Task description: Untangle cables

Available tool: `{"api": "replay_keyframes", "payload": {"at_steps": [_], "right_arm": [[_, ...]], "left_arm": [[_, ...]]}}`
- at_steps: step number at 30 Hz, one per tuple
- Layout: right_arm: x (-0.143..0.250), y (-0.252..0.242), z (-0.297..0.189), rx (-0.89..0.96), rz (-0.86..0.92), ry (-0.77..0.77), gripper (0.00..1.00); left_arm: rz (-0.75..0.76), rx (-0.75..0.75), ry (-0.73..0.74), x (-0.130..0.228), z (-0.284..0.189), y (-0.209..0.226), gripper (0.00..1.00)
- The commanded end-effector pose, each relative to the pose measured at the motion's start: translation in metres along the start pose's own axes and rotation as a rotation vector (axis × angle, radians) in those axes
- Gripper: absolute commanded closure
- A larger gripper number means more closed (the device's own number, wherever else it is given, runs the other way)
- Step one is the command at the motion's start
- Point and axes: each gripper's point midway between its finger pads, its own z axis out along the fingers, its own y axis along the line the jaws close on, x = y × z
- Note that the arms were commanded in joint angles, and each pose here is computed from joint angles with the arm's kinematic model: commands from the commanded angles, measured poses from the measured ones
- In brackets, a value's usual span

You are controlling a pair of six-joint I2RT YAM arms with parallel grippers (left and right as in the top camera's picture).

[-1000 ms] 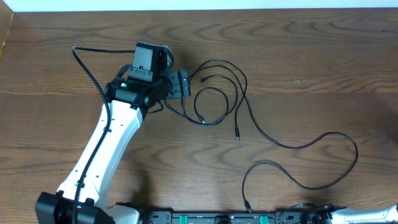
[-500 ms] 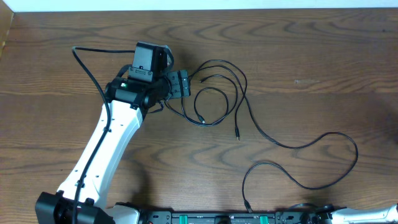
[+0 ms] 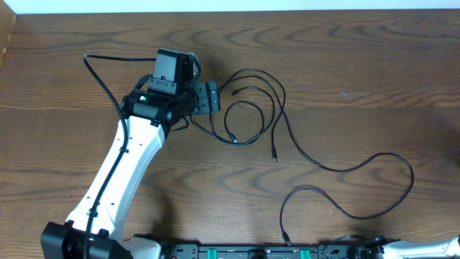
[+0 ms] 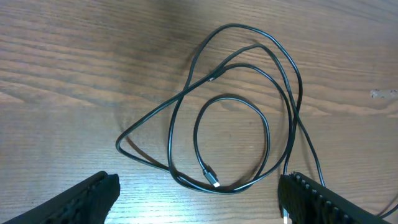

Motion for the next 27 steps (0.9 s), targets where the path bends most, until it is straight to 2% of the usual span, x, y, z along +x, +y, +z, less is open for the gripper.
{"api": "replay_keyframes", "payload": {"at_steps": [1,8,16,22,27], "right_arm": [[-0.003,-0.006,-0.005,0.079,0.001,0.008,0.01],[-0.019,0.013,-0.018,0.113,-0.05,0.018,0.01],[-0.039,0.028,-0.048,0.264,-0.168,0.034,0.01],[-0.039,0.031,-0.073,0.4,-0.234,0.077,0.01],[-0.021,0.03,-0.084,0.502,-0.282,0.145,0.01]], "left_arm": [[-0.001,0.013,-0.011,-0.006,-0.003,-0.004,0.13],[-0.001,0.013,-0.011,-0.006,-0.003,-0.004,0.13],[-0.001,0.013,-0.011,-0.006,-0.003,-0.004,0.13],[-0.001,0.013,-0.011,-0.006,-0.003,-0.004,0.13],[-0.001,0.013,-0.011,-0.006,-0.003,-0.004,0.13]]}}
